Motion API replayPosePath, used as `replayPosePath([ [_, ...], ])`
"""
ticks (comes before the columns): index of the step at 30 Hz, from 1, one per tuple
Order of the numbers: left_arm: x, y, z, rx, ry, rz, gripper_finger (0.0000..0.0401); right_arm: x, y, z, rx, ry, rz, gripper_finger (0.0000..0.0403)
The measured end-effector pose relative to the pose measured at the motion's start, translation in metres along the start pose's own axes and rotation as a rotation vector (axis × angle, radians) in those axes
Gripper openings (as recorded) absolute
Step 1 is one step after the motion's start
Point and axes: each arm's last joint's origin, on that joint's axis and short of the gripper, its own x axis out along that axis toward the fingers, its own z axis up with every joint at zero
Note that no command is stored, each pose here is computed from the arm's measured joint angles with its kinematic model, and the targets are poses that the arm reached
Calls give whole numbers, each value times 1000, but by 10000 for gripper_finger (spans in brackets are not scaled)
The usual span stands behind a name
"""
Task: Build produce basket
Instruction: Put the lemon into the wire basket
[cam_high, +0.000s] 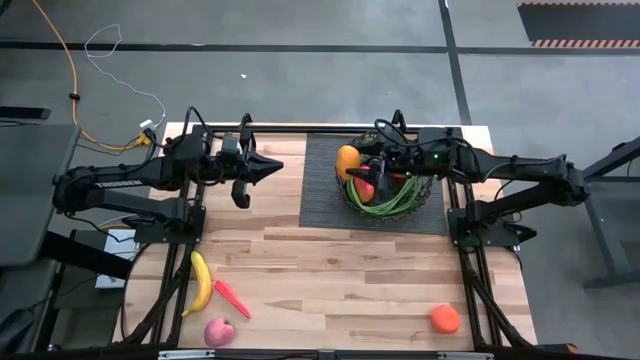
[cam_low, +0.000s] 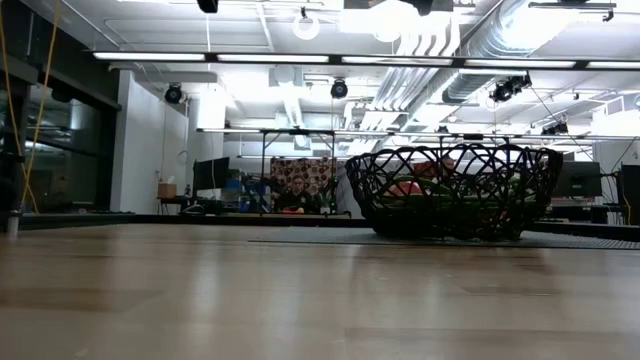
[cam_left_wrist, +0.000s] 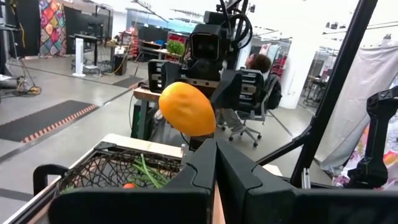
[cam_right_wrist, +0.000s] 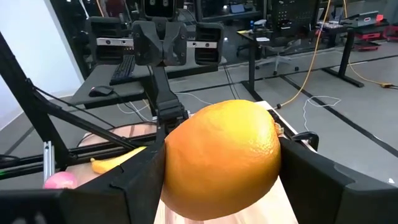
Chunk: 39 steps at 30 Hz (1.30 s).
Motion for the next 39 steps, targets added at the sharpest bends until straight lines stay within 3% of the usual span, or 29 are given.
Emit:
replayPosePath([
  [21,0,0,0,-10,3,0,0,0,0,1,25,-6,13,264],
  [24,0,0,0,-11,3,0,0,0,-3,-1,89,17,-43,264],
  [29,0,0,-1,-11,5,1,0,-7,-31,-13,235,265,-238,264],
  [34,0,0,-3,-10,26,5,0,-14,-64,-58,383,651,-453,264],
  [39,0,1,-4,-12,42,10,0,-13,-84,-116,440,932,-556,264],
])
